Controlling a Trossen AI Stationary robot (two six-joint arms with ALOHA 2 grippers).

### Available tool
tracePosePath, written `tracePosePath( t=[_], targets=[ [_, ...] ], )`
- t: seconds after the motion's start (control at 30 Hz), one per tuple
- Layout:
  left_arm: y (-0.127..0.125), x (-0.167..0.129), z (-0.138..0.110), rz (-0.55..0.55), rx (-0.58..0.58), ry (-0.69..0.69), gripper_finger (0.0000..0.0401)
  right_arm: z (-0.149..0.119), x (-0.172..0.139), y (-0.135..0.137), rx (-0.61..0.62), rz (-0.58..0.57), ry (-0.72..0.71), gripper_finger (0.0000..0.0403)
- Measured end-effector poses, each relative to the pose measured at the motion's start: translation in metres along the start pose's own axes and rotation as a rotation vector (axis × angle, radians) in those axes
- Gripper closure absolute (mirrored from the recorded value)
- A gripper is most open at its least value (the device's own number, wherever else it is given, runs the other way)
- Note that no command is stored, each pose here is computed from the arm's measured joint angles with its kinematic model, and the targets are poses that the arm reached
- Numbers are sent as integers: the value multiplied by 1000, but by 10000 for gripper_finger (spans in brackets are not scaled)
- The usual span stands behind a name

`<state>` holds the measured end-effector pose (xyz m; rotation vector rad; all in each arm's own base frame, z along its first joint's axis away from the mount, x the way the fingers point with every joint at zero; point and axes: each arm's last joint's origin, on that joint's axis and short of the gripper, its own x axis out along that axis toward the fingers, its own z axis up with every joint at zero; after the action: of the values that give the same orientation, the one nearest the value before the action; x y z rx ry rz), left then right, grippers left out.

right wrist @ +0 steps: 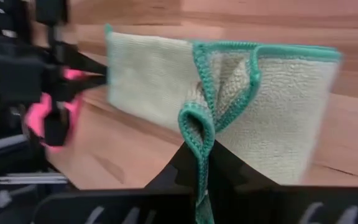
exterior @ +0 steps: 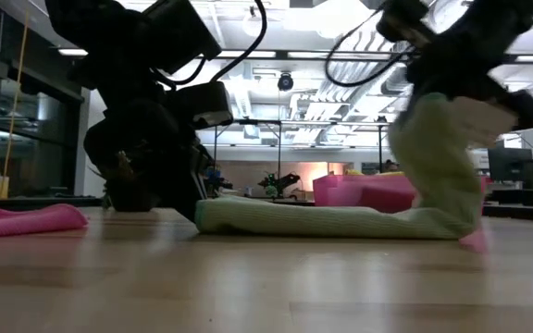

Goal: Fold microfiber towels
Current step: Fold the green microfiber cloth

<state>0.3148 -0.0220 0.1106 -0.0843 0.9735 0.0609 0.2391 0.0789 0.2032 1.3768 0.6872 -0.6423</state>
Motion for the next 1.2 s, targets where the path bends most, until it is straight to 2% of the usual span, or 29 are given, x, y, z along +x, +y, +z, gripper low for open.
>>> tracePosePath(
  t=[0.4, 0.57, 0.73, 0.9, 1.2],
  targets=[
    [0, 0, 0, 2, 1, 0, 401, 5, 38, 41, -22, 139, -14, 403],
    [0, 0, 0, 3, -1, -2, 401, 4, 53, 47, -24, 112, -11, 403],
    [0, 0, 0, 4, -2, -1, 401, -1, 68, 60, -28, 149, -2, 403],
    [0, 0, 0, 4, -2, -3, 401, -4, 82, 63, -43, 135, 7, 403],
    [0, 0, 0, 0, -3, -2, 401, -3, 89, 60, 40, 121, -46, 383]
  ],
)
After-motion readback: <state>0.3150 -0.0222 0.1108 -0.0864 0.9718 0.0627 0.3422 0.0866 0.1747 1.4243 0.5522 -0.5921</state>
